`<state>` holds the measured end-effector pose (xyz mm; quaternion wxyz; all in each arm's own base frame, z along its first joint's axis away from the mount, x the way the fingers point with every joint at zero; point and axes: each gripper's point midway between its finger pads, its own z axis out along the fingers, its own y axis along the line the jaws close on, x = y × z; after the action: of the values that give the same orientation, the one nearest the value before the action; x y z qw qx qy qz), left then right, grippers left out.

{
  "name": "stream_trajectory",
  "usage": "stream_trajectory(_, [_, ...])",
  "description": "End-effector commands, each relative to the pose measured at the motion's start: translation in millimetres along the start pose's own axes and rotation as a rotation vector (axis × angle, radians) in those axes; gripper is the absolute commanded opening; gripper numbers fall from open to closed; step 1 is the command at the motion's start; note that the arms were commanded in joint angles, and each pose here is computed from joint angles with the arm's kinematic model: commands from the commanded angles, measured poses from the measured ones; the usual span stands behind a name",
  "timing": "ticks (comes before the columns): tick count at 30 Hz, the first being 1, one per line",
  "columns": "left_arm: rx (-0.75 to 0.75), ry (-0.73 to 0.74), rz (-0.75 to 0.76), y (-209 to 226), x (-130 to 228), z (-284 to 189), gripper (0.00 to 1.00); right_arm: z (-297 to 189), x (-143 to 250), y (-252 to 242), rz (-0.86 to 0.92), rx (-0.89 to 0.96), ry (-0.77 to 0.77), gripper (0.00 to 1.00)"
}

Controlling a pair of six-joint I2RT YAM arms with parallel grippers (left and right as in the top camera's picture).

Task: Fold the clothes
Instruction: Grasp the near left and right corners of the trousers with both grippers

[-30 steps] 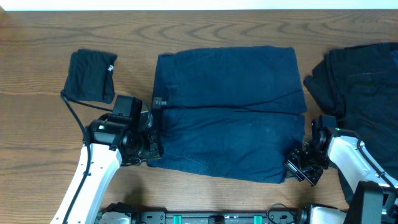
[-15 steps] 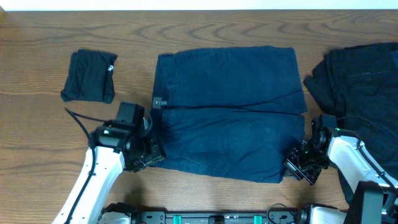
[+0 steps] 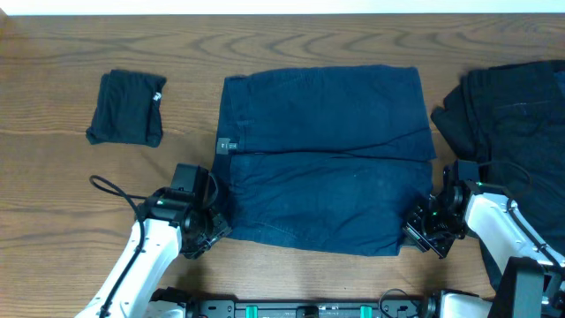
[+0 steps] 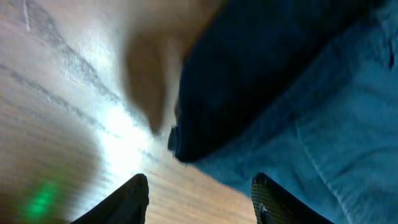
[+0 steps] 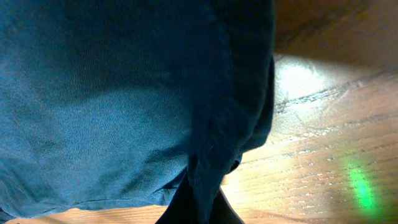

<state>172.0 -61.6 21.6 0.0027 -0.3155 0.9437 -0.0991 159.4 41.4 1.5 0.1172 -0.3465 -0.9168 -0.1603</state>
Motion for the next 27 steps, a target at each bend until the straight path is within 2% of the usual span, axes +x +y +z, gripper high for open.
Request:
stream_trajectory(1, [-0.013,-0.040,-0.052,2,-8,2,0.55,2,0,-1,-0.021,0.004,0.001,0.01])
stream_trajectory(22, [-0.049,0.009,-0.067,4,-10,31,0.53,2,0,-1,-0.029,0.004,0.000,0.01])
stream_trajectory(24, [-0.062,0.020,-0.068,7,-8,34,0.28,2,0,-1,-0.046,0.004,0.000,0.01])
stream_trajectory(25, [-0.069,0.027,-0.057,8,-7,34,0.09,2,0,-1,-0.057,0.005,0.000,0.01])
stream_trajectory(27, [-0.066,0.042,-0.019,8,-4,34,0.06,2,0,-1,-0.088,0.005,0.001,0.01])
